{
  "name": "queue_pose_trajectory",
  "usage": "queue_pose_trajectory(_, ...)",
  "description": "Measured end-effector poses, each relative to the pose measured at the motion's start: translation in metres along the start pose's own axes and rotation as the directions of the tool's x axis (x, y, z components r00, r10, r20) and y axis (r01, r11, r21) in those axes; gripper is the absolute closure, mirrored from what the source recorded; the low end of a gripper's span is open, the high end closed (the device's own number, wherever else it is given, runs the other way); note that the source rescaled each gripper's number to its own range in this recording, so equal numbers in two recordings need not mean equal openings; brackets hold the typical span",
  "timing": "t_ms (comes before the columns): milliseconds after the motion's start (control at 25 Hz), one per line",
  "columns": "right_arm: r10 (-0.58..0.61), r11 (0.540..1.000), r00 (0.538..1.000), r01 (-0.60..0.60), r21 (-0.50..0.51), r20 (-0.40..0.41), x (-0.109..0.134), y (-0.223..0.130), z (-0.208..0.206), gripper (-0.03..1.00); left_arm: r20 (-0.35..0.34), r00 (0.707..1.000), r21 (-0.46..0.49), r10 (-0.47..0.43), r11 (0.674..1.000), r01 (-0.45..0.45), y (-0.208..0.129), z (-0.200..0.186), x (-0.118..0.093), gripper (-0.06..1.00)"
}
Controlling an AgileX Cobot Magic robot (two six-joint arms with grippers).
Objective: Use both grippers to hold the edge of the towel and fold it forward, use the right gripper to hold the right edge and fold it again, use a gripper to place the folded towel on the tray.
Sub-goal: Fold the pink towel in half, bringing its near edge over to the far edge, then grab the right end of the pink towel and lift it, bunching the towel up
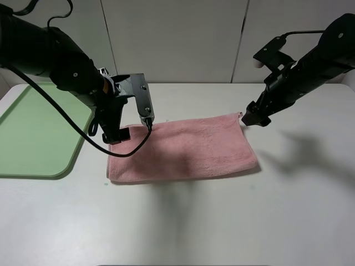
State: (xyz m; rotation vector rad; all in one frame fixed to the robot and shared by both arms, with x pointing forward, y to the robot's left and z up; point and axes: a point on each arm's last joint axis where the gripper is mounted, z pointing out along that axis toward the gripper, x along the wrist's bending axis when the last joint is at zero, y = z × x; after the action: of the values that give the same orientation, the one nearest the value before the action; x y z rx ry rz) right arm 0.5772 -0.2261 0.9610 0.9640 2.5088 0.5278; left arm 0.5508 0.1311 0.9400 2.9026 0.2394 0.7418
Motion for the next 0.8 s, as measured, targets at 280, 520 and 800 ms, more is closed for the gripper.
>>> queue_pose_trajectory(280, 0.000, 1.000, 1.000, 0.000, 0.000, 0.000, 0.0000, 0.0000, 0.0000, -0.03, 0.000, 1.000, 0.000, 0.000, 1.000, 0.000, 0.0000, 0.0000, 0.0000, -0.05)
queue_pose_trajectory(520, 0.000, 1.000, 1.000, 0.000, 0.000, 0.000, 0.0000, 0.0000, 0.0000, -0.03, 0.000, 1.000, 0.000, 0.000, 1.000, 0.000, 0.0000, 0.0000, 0.0000, -0.05)
queue_pose_trajectory(800, 0.000, 1.000, 1.000, 0.000, 0.000, 0.000, 0.0000, 0.0000, 0.0000, -0.03, 0.000, 1.000, 0.000, 0.000, 1.000, 0.000, 0.0000, 0.0000, 0.0000, -0.05)
